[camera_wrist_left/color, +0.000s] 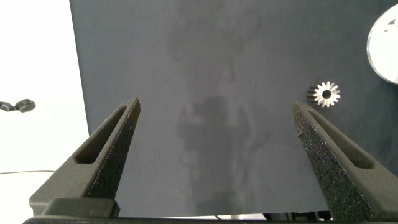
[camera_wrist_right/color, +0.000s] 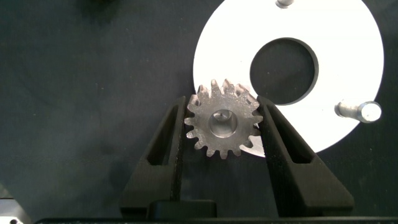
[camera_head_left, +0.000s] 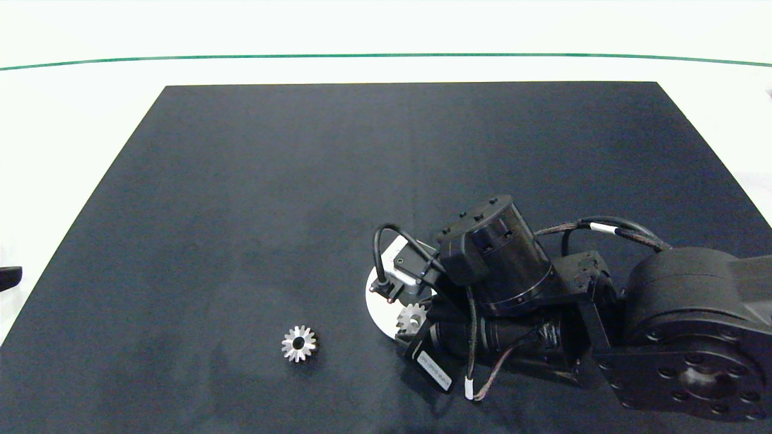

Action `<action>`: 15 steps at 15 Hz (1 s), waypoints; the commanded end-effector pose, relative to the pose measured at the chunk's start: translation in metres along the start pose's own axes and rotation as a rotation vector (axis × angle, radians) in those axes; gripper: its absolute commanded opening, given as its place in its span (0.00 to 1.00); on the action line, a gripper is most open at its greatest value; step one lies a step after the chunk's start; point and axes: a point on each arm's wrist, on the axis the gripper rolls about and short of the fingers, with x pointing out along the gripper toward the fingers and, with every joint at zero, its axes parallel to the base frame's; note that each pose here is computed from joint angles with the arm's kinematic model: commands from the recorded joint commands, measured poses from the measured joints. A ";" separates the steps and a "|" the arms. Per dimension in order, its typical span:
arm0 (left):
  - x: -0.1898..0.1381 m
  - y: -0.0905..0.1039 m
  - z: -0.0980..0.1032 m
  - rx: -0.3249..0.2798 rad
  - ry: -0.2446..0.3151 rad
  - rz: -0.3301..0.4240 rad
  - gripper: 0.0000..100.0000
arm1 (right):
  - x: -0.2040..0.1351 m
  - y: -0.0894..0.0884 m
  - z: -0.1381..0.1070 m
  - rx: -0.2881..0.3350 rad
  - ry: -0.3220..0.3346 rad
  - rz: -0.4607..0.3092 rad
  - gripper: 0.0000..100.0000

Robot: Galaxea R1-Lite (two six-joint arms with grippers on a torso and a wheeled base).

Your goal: Install three planetary gears onto the carrier pins

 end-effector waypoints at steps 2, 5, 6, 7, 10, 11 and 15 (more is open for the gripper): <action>-0.001 0.000 -0.001 0.001 0.002 0.000 1.00 | 0.002 0.001 -0.003 -0.005 0.014 -0.001 0.19; -0.001 0.000 -0.001 0.001 0.002 0.000 1.00 | 0.002 0.001 -0.003 -0.004 0.014 -0.002 0.19; -0.001 0.000 -0.001 0.001 0.002 0.000 1.00 | 0.002 0.001 -0.003 -0.004 0.016 -0.002 0.19; -0.001 0.000 -0.001 0.001 0.002 0.000 1.00 | 0.003 0.001 -0.004 -0.005 0.019 -0.001 0.19; -0.001 0.000 -0.001 0.000 0.002 0.002 1.00 | 0.003 0.000 -0.006 -0.002 0.025 -0.004 0.19; -0.001 0.000 -0.001 0.001 0.002 0.000 1.00 | 0.003 0.000 -0.006 -0.004 0.026 -0.002 0.19; -0.001 0.000 -0.001 0.001 0.001 0.001 1.00 | 0.004 0.001 -0.007 -0.004 0.029 -0.002 0.19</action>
